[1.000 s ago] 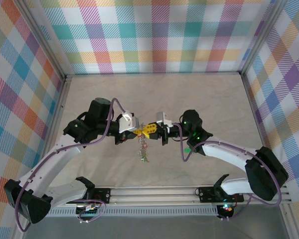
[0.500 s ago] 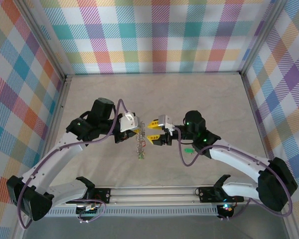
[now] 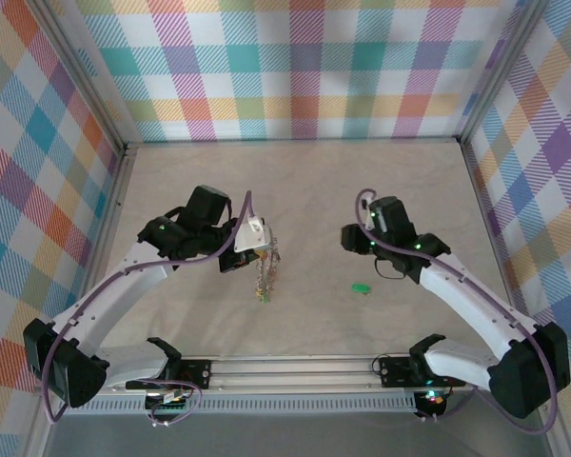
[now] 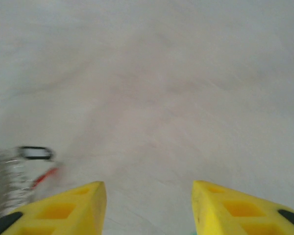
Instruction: Put the keys on the keyring
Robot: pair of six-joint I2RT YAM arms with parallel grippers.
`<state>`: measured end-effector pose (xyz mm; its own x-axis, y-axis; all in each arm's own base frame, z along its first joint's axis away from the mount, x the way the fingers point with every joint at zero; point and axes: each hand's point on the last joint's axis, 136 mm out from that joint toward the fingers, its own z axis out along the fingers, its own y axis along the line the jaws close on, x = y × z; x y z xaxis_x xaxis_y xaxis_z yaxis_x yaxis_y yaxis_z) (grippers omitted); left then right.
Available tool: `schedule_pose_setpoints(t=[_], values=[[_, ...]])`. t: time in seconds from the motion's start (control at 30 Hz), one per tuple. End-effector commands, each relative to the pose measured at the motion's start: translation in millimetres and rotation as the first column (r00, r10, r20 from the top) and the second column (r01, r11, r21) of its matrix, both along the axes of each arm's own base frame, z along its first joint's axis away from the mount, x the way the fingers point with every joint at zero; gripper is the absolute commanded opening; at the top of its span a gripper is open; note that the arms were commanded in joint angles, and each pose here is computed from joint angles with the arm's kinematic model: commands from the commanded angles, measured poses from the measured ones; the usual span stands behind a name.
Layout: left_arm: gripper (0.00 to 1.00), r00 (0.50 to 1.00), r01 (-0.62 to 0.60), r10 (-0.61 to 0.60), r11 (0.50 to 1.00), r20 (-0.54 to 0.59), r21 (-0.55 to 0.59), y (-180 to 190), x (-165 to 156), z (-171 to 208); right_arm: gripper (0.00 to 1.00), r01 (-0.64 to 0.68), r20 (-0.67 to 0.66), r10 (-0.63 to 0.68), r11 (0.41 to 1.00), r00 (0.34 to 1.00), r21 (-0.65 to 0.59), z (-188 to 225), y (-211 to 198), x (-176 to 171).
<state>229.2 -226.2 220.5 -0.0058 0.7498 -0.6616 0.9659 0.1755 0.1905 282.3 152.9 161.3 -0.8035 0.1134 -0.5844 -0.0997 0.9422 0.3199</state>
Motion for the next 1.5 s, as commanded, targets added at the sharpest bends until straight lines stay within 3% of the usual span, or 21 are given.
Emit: schedule_pose_setpoints(t=[0.0,0.1,0.33,0.67,0.9,0.97,1.03,1.13,1.23,1.33,1.47], values=[[0.0,1.0,0.006,-0.006,1.0,0.03,-0.001,-3.1,3.0,13.0,0.45,0.275,-0.373,-0.274,0.96,0.887,-0.051,-67.0,-40.5,-60.8],[0.0,1.0,0.002,-0.002,1.0,0.011,0.007,-4.6,4.4,10.3,0.44,0.356,-0.473,-0.324,0.934,0.819,-0.023,-91.1,-46.0,-75.0],[0.0,1.0,-0.002,0.002,1.0,-0.003,-0.007,-7.4,5.3,9.9,0.42,0.395,-0.542,-0.32,0.919,0.777,0.023,-117.7,-43.1,-78.4],[0.0,1.0,-0.009,0.009,1.0,-0.009,-0.007,-5.6,2.7,5.5,0.25,0.401,-0.545,-0.328,0.916,0.772,0.017,-136.3,-43.0,-69.5],[0.0,1.0,-0.012,0.012,1.0,-0.019,-0.013,-5.4,0.6,5.4,0.21,0.395,-0.556,-0.331,0.919,0.762,-0.006,-141.8,-45.0,-72.5],[0.0,1.0,-0.017,0.017,1.0,-0.023,-0.016,-5.3,0.3,5.9,0.08,0.384,-0.555,-0.32,0.923,0.768,-0.001,-141.8,-43.7,-71.7],[0.0,1.0,-0.011,0.01,1.0,-0.024,-0.023,-6.5,-0.4,5.2,0.01,0.367,-0.545,-0.307,0.93,0.78,0.001,-138.9,-42.8,-69.2],[0.0,0.999,-0.015,0.014,1.0,-0.03,-0.026,-7.3,0.1,5.7,0.0,0.339,-0.506,-0.288,0.941,0.813,0.01,-128.8,-42.7,-64.3],[0.0,0.999,-0.027,0.026,0.999,-0.044,-0.035,-8.7,1.1,7.6,0.0,0.22,-0.426,-0.165,0.972,0.89,0.083,-103.4,-26.3,-52.9],[0.0,0.997,-0.043,0.042,0.999,-0.071,-0.002,-7.1,3.7,4.4,0.0,-0.008,-0.273,0.046,0.991,0.961,0.136,-67.7,4.3,-46.4],[0.0,0.992,-0.061,0.062,0.998,-0.114,0.008,-8.3,4.6,3.7,0.0,-0.256,-0.1,0.27,0.958,0.958,0.133,-33.1,39.6,-40.7]])
